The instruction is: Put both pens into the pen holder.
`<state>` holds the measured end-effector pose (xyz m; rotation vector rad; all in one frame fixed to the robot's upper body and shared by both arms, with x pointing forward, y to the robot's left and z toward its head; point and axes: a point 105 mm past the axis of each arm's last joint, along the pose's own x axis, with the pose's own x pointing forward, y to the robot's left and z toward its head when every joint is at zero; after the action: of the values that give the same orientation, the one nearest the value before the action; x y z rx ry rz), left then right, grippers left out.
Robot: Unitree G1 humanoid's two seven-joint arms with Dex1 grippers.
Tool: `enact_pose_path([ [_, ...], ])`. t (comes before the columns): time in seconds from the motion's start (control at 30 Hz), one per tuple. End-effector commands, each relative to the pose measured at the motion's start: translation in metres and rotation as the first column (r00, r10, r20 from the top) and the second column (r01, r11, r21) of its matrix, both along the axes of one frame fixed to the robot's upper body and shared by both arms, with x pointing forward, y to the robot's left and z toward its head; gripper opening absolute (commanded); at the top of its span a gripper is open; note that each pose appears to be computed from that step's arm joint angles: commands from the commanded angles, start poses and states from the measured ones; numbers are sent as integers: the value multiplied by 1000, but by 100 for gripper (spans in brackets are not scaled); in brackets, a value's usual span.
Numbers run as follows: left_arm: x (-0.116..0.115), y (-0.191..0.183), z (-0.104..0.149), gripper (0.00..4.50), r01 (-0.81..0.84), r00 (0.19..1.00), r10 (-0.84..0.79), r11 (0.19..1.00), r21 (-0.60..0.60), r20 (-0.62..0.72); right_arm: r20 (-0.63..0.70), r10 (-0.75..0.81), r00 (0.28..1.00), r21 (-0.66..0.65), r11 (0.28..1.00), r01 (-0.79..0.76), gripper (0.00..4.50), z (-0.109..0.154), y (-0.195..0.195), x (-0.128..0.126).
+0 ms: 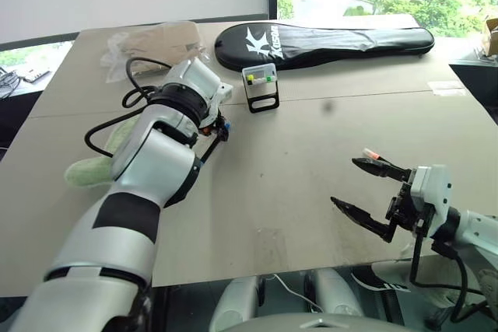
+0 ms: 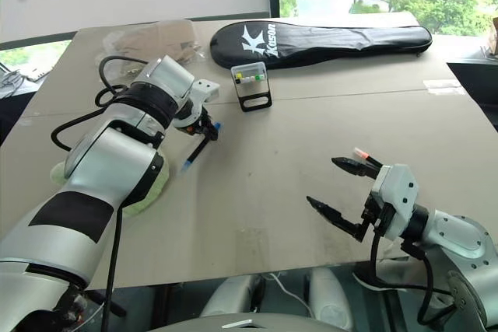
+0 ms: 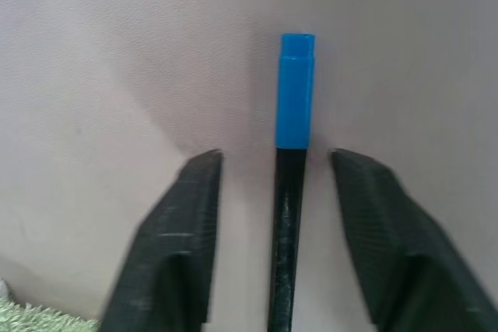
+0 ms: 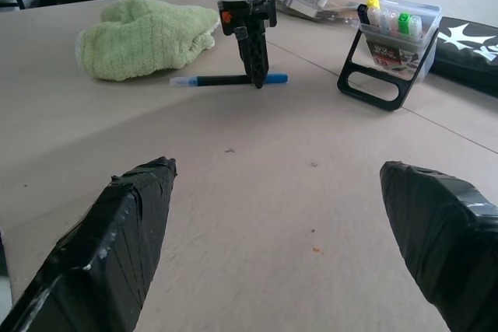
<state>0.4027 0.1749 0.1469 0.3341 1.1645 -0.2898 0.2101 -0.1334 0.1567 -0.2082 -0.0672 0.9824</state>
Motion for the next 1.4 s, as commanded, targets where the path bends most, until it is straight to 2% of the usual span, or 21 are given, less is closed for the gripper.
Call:
enact_pose_path([
  [0.03, -3, -1, -5, 47, -5, 1000, 5, 1000, -11, -29, 41, 2, 999, 3, 1000, -2, 450, 7, 3, -3],
  [0.07, -4, -2, -6, 5, -6, 999, 5, 1000, -13, -33, 41, -1, 999, 2, 1000, 1, 450, 7, 2, -3],
  [0.2, -8, -5, -4, 5, 31, 999, -33, 998, -62, -38, 38, -9, 999, -9, 1000, 9, 450, 6, 0, -2],
  [0.27, -17, -14, 8, 5, 40, 998, -47, 975, -220, -28, 36, -15, 999, -12, 1000, 15, 450, 6, -1, -2],
  [0.3, -20, -15, 17, 5, 53, 999, -55, 959, -278, 1, 35, -20, 999, -16, 1000, 20, 450, 5, -2, -1],
  [0.37, -24, -7, 32, 5, 92, 991, -56, 945, -315, 123, 33, -27, 999, -24, 999, 28, 450, 3, -3, -1],
  [0.43, -46, -11, 55, 5, 235, 955, -130, 881, -411, 267, 24, -39, 999, -23, 999, 40, 450, 0, -5, -1],
  [0.5, -65, -17, 76, 5, 385, 869, -175, 827, -409, 463, 16, -50, 999, -19, 999, 50, 450, -3, -5, -1],
  [0.53, -70, -19, 85, 5, 442, 803, -179, 818, -368, 568, 13, -53, 999, -14, 999, 53, 450, -3, -5, -1],
  [0.6, -78, -31, 109, 5, 578, 599, -167, 767, -278, 783, 9, -52, 999, 0, 999, 52, 450, -3, -4, 1],
  [0.67, -86, -47, 134, 5, 676, 414, -103, 700, -230, 904, 7, -41, 999, 6, 999, 41, 450, -2, -2, 3],
  [0.73, -84, -51, 150, 5, 676, 290, -38, 716, -176, 956, 11, -31, 999, 0, 1000, 31, 450, -1, -1, 5],
  [0.8, -86, -58, 163, 5, 723, 178, 2, 678, -132, 984, 17, -24, 1000, -2, 1000, 24, 450, 0, -1, 8],
  [0.87, -78, -73, 171, 5, 695, -7, -62, 717, 49, 998, 33, -21, 999, -9, 1000, 21, 450, 4, -4, 11],
  [0.9, -72, -82, 170, 5, 629, -130, -157, 750, 204, 979, 40, -22, 999, -8, 1000, 22, 450, 7, -5, 13],
  [0.93, -68, -92, 168, 5, 585, -219, -225, 748, 313, 949, 51, -22, 998, -8, 1000, 23, 450, 10, -5, 15],
  [1.0, -59, -104, 165, 5, 504, -333, -283, 753, 424, 899, 78, -33, 996, 4, 999, 33, 450, 19, -7, 17],
  [1.07, -53, -112, 158, 5, 497, -401, -261, 743, 449, 878, 128, -96, 987, 86, 993, 85, 450, 43, -11, 23],
  [1.13, -46, -117, 149, 5, 506, -441, -255, 721, 473, 860, 177, -140, 974, 101, 987, 123, 450, 56, -14, 26],
  [1.27, -27, -107, 144, 5, 484, -452, -216, 756, 441, 866, 233, -224, 946, 84, 974, 210, 450, 69, -15, 33],
  [1.4, -14, -104, 139, 5, 495, -448, -201, 756, 429, 871, 178, -254, 951, 144, 962, 230, 450, 83, -4, 36],
])
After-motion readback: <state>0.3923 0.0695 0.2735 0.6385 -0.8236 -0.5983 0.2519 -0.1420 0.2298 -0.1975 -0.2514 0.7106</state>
